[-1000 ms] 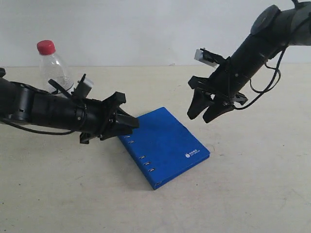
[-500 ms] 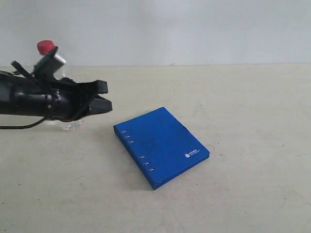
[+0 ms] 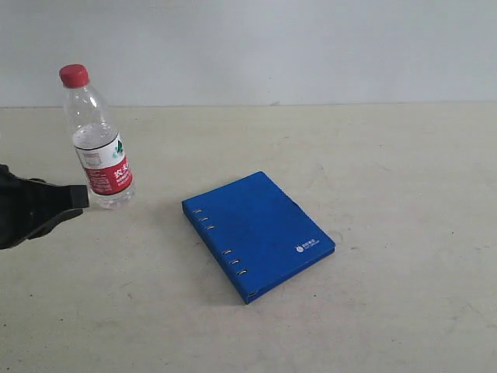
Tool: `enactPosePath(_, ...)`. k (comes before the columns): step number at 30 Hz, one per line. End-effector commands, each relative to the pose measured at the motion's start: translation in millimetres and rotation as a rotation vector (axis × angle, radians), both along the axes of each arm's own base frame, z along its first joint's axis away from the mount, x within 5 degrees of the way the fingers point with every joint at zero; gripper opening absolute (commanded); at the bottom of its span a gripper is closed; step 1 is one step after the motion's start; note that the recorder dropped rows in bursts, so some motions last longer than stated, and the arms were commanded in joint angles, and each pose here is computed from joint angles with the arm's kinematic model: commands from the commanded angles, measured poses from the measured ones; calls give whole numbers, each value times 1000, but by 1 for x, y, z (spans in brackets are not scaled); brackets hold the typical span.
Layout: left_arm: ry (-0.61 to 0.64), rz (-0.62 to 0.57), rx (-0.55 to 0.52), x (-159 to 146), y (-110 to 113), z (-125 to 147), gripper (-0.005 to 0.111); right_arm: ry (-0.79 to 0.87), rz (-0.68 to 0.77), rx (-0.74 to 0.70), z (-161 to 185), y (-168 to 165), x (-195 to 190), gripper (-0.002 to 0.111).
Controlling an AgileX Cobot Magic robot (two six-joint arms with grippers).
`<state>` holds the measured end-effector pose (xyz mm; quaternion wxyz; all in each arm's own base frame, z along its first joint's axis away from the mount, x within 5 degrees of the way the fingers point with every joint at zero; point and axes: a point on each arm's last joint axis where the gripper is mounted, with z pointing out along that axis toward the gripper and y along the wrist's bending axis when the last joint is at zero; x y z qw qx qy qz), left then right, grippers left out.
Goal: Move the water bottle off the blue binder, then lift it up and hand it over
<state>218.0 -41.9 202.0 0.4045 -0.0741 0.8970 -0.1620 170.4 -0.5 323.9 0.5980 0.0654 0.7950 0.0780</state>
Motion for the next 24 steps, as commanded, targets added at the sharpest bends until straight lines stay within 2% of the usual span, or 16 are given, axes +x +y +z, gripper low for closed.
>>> enactPosePath(1, 7, -121, -31, -1, -11, -5, 5, 421, -62, 241, -101, 3, 7, 0)
enactPosePath(3, 32, -164, -70, 0, -16, -10, 5, 639, 42, 262, -123, 13, 14, 0)
enactPosePath(5, 69, -201, -101, 2, -21, -18, 5, 755, 201, 250, -133, 23, 28, 0)
enactPosePath(8, 126, -265, -110, 6, -26, -34, 5, 765, 434, 258, -133, 35, 58, 0)
enactPosePath(10, 175, -301, -135, 7, -30, -47, 6, 762, 536, 300, -136, 42, 79, 6)
enactPosePath(13, 257, -343, -199, 7, -36, -65, 17, 789, 620, 380, -139, 47, 111, 25)
enactPosePath(15, 292, -374, -248, 8, -41, -72, 32, 829, 680, 424, -145, 50, 130, 42)
enactPosePath(17, 317, -387, -300, 10, -45, -76, 46, 863, 692, 474, -154, 51, 149, 52)
enactPosePath(20, 352, -361, -376, 21, -50, -78, 60, 908, 721, 509, -170, 58, 178, 52)
enactPosePath(24, 351, -348, -389, 39, -52, -81, 62, 986, 793, 541, -191, 68, 200, 52)
